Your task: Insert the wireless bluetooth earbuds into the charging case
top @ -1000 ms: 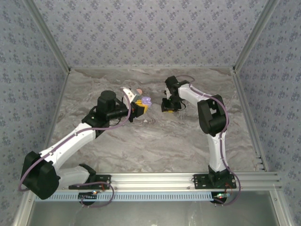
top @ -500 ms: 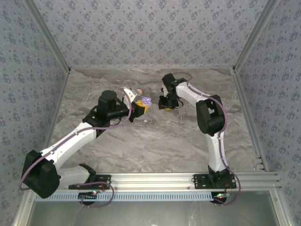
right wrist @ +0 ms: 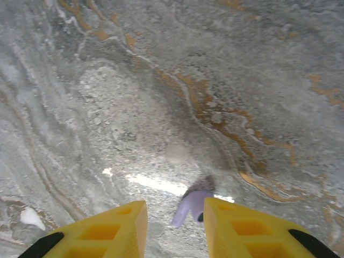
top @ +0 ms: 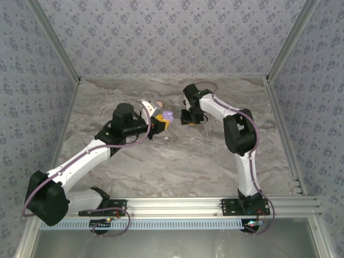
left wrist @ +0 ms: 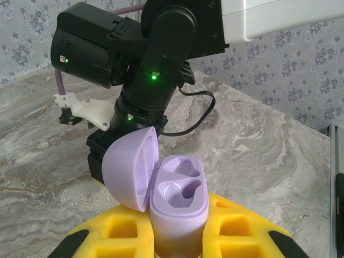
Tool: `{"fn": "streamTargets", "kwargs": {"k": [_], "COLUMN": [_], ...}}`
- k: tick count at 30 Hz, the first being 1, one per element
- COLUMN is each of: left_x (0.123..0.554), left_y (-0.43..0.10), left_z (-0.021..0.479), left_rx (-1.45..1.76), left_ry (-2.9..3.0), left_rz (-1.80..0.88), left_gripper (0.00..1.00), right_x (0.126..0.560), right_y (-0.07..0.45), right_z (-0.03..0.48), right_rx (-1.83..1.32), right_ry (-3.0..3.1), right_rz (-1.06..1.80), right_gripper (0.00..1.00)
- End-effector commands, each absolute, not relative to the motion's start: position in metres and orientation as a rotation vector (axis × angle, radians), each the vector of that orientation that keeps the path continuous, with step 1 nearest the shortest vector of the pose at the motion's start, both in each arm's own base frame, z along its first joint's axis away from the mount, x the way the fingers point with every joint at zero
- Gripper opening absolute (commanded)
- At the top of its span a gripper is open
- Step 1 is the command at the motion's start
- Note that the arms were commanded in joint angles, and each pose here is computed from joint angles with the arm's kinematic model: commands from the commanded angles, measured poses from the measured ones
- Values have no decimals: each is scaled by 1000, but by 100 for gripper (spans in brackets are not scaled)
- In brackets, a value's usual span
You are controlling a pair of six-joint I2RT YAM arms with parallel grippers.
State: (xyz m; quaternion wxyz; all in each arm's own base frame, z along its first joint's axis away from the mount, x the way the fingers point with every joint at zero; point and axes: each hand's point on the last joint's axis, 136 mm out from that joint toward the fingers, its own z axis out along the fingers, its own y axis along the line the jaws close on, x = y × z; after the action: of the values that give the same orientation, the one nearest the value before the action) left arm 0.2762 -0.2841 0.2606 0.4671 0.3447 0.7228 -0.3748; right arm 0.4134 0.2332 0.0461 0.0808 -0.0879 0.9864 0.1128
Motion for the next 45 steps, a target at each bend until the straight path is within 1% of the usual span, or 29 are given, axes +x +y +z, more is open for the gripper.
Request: {"fn": "streamTargets", "kwargs": {"k": [1, 7, 12, 26, 45], "left_x": [274, 274, 274, 274, 274], "left_y": [-290, -291, -291, -291, -290], "left_z": [283, 282, 282, 282, 283], "left_rx": [862, 860, 862, 862, 864], "left_ry": [1712, 1711, 1711, 1710, 1710], "left_rz": [-953, -954, -956, -954, -949], "left_gripper": [10, 10, 10, 10, 10], "right_x": [413, 408, 406, 404, 406], "right_y": [221, 221, 228, 233, 245], "right_z": [61, 52, 47, 35, 32], "right_rx": [-208, -179, -186, -186, -247], "right_ry": [2944, 2976, 2996, 3036, 3040], "right_rz": [241, 243, 294, 317, 389], "right_gripper": [34, 37, 38, 40, 37]}}
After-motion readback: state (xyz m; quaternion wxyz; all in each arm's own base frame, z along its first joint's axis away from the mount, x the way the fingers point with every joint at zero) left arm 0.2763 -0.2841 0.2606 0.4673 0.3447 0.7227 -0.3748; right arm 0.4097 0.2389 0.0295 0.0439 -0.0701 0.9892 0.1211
